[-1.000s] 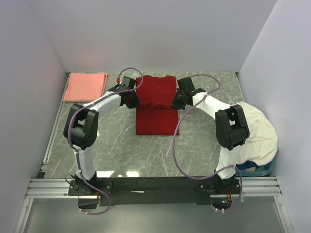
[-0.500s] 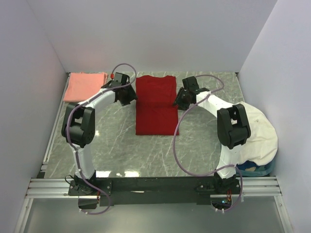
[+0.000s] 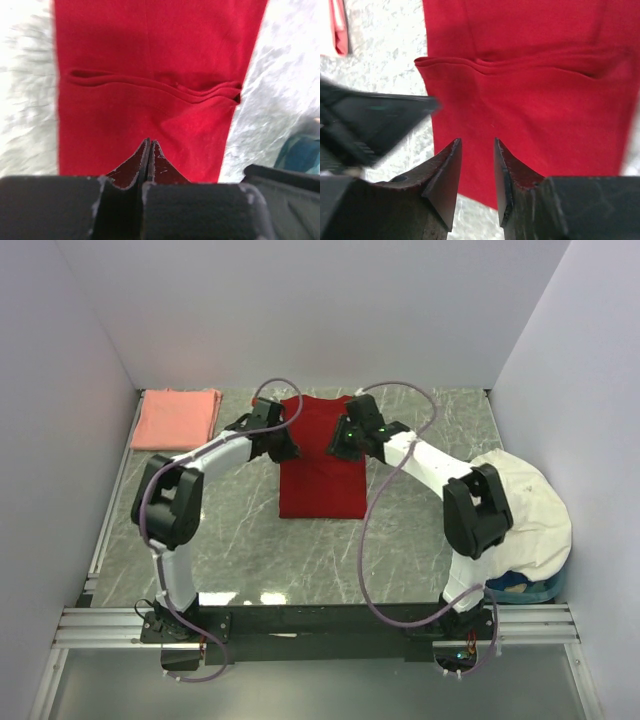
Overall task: Fold and stack the t-shirts
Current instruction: Fold the tshirt
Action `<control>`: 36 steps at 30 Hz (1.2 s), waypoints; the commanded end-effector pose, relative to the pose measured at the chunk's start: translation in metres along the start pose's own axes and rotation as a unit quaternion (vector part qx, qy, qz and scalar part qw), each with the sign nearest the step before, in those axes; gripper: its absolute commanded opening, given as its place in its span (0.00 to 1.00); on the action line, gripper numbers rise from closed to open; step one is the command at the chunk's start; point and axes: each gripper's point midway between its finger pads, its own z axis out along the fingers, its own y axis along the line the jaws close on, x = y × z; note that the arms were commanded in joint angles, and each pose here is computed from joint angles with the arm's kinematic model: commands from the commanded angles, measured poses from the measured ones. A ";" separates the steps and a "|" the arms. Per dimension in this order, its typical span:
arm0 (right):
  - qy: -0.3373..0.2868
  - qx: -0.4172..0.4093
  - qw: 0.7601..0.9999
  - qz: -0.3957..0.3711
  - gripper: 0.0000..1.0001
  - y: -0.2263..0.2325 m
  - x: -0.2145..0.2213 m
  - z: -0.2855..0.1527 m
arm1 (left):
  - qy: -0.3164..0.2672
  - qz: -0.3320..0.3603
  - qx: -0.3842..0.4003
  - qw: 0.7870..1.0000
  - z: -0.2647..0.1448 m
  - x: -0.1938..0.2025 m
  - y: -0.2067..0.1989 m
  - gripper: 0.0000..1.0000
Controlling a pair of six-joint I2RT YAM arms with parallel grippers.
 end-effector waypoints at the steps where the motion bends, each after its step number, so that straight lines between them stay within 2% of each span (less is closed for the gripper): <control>1: -0.003 -0.011 1.000 -0.021 0.38 0.012 -0.006 0.023 | 0.010 0.009 0.045 0.999 0.010 -0.009 -0.028 0.00; 7: 0.021 0.005 1.000 -0.021 0.36 0.004 -0.004 0.061 | 0.033 0.009 0.030 0.999 0.043 -0.011 -0.019 0.00; 14: 0.041 0.047 0.998 0.013 0.37 -0.035 -0.010 0.091 | 0.044 0.001 0.002 0.999 0.061 -0.017 0.006 0.00; 22: 0.047 0.063 0.996 0.047 0.37 -0.064 -0.021 0.087 | 0.058 -0.014 -0.024 0.998 0.072 -0.015 0.038 0.00; 30: 0.024 0.042 0.996 0.070 0.37 -0.070 -0.048 0.062 | 0.053 -0.014 -0.024 0.998 0.067 -0.021 0.042 0.00; 36: 0.032 0.062 0.994 0.080 0.35 -0.096 -0.050 0.065 | 0.052 -0.015 -0.020 0.998 0.065 -0.023 0.041 0.00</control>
